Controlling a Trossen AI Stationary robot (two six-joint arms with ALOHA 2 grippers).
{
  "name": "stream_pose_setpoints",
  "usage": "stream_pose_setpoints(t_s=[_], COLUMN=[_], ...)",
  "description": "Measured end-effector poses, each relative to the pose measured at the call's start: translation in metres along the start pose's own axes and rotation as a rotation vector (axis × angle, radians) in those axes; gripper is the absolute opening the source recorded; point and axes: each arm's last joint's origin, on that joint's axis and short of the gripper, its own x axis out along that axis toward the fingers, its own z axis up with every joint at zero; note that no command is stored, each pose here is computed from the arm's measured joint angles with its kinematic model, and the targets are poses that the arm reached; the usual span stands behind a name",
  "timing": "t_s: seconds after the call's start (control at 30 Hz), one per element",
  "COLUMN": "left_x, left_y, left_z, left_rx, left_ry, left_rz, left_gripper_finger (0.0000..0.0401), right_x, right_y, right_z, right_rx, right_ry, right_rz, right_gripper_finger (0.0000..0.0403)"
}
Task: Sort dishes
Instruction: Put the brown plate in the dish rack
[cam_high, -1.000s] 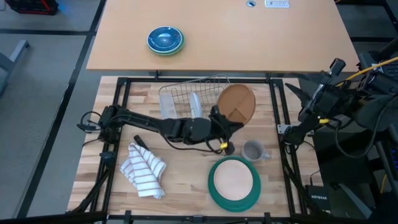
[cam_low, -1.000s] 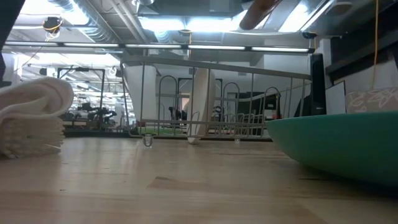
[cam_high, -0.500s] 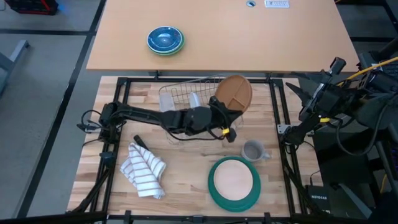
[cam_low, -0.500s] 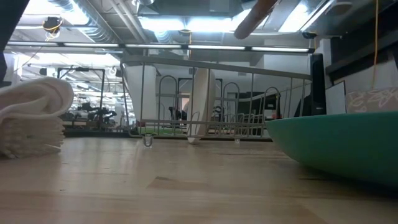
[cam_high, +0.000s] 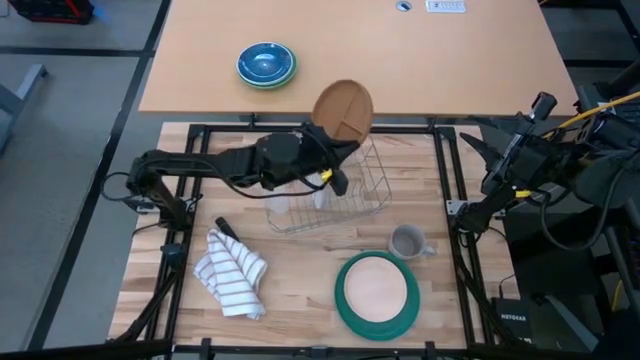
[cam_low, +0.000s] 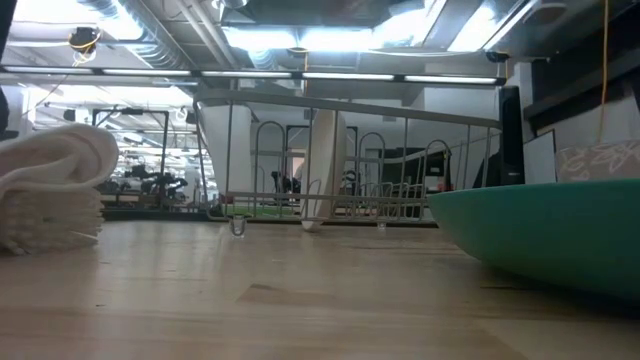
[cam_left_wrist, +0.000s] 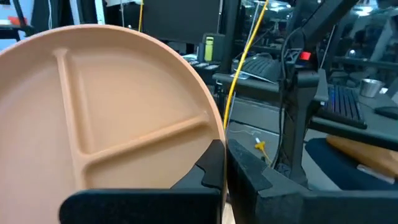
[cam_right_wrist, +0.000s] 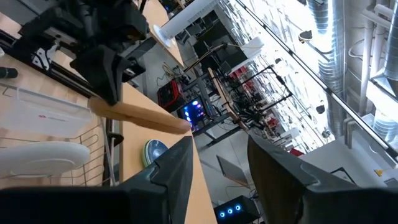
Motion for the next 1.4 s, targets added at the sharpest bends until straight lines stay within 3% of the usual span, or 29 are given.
stream_pose_setpoints(t_s=[0.23,0.5,0.73,1.0,1.4], left_x=[-0.002,-0.007,-0.018,-0.007,0.005], left_y=[0.019,0.025,0.021,0.008,-0.002], left_z=[-0.048,-0.097,-0.116,-0.138,-0.173], left_rx=[-0.085,-0.343,-0.465,-0.573,-0.662], left_ry=[0.008,-0.198,-0.261,-0.302,-0.279], left_rz=[0.015,-0.132,-0.188,-0.232,-0.136], left_gripper_finger=[0.0,0.0,0.0,0.0,0.0], right_x=[0.0,0.001,0.004,0.008,0.012], right_y=[0.0,0.006,0.028,0.057,0.093], right_z=[0.0,0.0,-0.003,-0.013,-0.037], right_rx=[0.0,-0.028,-0.103,-0.119,-0.096], right_ry=[0.0,0.004,0.022,0.047,0.064], right_rz=[0.0,0.001,-0.003,-0.043,-0.043], right_gripper_finger=[0.0159,0.0159,0.0159,0.0159,0.0159])
